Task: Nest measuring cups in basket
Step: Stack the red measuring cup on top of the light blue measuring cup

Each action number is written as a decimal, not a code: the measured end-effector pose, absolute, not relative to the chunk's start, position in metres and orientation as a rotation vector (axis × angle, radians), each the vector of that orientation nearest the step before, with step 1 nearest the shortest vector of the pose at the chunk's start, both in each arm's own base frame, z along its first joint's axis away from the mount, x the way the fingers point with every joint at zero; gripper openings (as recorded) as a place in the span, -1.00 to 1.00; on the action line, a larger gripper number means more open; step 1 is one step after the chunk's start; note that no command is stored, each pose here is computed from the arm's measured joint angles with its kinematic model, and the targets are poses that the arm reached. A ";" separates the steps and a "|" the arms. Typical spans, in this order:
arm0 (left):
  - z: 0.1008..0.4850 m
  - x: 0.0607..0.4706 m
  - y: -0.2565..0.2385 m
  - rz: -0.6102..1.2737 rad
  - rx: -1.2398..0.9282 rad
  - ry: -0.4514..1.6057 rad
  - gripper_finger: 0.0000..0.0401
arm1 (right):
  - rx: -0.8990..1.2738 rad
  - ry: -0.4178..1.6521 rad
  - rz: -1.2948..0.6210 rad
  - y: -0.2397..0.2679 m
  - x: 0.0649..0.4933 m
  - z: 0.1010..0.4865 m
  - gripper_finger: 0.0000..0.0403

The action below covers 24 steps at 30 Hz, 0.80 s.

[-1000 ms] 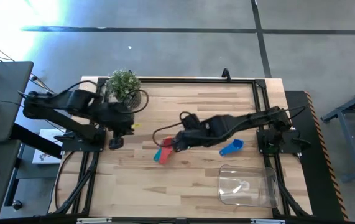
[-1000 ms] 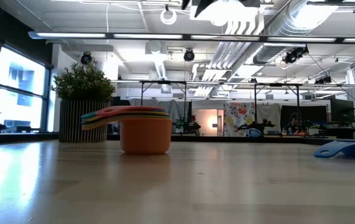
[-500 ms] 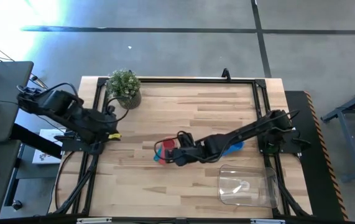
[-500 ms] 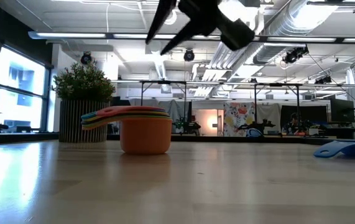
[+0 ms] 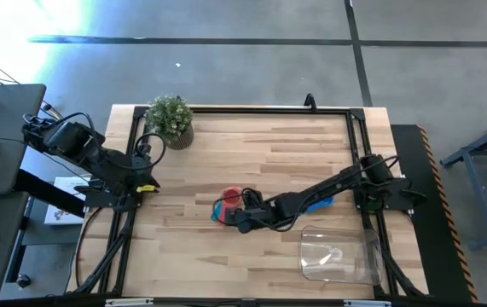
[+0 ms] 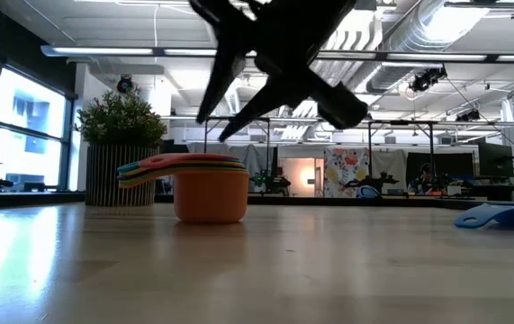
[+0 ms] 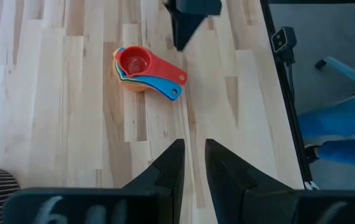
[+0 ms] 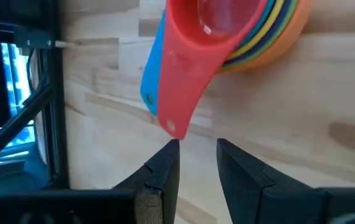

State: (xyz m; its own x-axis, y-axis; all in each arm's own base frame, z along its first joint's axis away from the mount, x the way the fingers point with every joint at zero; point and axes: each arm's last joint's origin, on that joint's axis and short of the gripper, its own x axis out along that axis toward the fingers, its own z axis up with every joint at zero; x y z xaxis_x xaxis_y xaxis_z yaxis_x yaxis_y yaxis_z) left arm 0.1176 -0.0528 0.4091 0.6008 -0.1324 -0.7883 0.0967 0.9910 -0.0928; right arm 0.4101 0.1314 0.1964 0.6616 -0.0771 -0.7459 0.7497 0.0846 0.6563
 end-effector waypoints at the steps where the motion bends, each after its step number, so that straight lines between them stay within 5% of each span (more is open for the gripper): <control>1: 0.409 0.118 -0.053 -0.132 -0.042 0.917 -0.74 | 1.370 0.622 -0.678 0.132 0.412 0.193 -0.51; 24: 0.409 0.118 -0.053 -0.133 -0.040 0.917 -0.74 | 1.422 0.648 -0.713 0.114 0.428 0.165 -0.51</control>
State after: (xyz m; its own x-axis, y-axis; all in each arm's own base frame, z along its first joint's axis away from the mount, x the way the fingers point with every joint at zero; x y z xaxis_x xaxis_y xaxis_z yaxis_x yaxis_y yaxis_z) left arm 0.1179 -0.0528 0.4090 0.6004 -0.1319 -0.7888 0.0973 0.9910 -0.0916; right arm 0.4281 0.1138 0.1646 0.6395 -0.0528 -0.7670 0.7685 0.0171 0.6396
